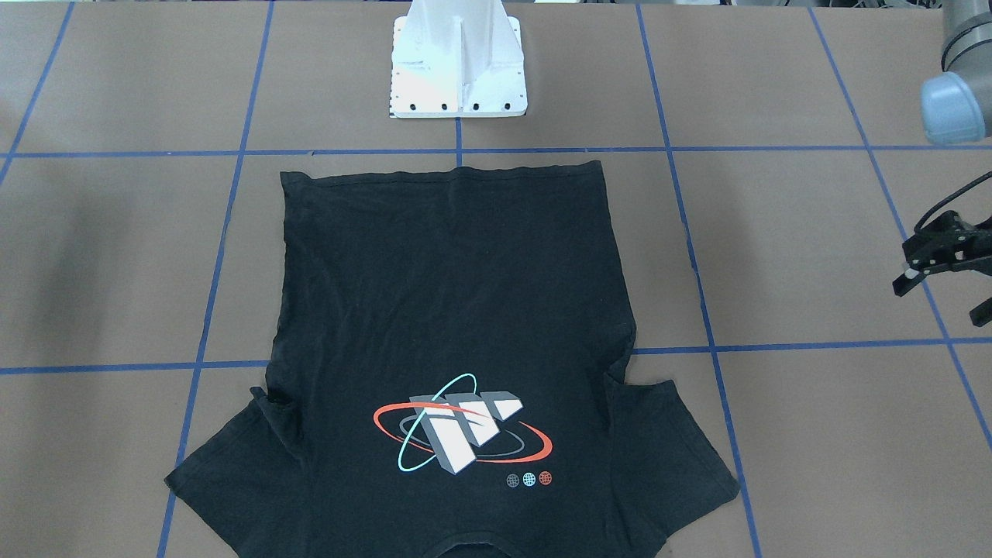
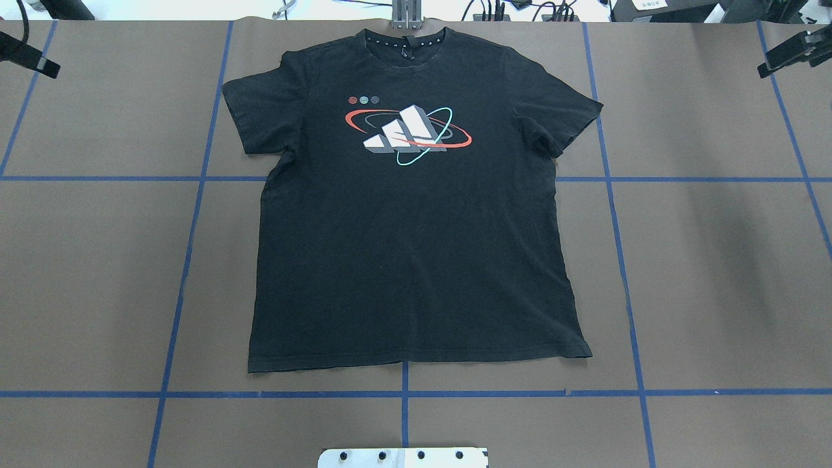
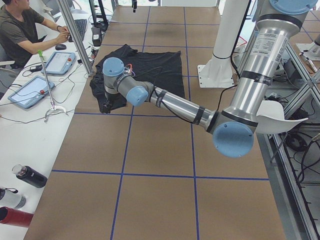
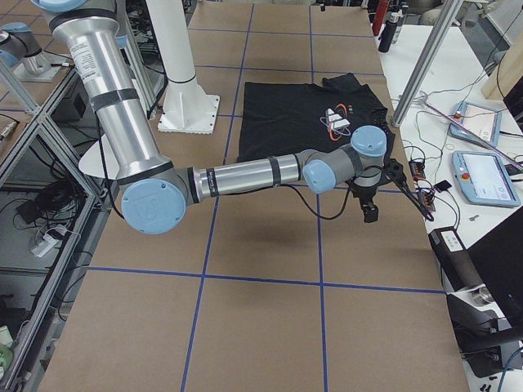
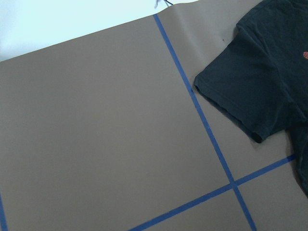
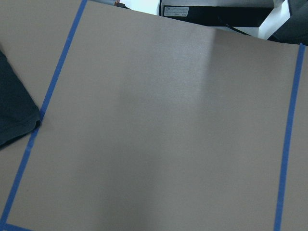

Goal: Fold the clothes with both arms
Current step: 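Raise both grippers from the table toward the shirt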

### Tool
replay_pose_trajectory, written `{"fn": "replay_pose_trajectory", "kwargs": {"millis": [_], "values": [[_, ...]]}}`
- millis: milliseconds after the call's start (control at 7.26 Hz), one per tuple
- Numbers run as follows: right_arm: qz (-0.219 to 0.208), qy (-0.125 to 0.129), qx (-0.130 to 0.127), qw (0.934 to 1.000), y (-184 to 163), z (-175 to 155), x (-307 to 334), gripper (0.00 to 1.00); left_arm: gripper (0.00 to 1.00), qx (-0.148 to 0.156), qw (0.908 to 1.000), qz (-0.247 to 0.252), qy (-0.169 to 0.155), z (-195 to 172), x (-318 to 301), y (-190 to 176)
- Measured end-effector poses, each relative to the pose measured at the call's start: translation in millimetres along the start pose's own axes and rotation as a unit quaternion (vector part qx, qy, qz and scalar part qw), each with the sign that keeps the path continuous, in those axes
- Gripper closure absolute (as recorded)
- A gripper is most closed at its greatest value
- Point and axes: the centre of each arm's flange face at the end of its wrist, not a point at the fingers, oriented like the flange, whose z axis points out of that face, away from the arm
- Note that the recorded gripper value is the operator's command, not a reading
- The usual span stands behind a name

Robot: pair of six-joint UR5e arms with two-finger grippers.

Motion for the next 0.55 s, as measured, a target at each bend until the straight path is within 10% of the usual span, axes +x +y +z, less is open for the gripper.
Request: {"fn": "replay_pose_trajectory", "kwargs": {"millis": [551], "values": [[0.030,-0.028,0.030,0.9987,-33.0,33.7,-102.5,0.01,0.01,0.082,0.9950,-0.043,0.038,79.1,8.7,-38.1]]}}
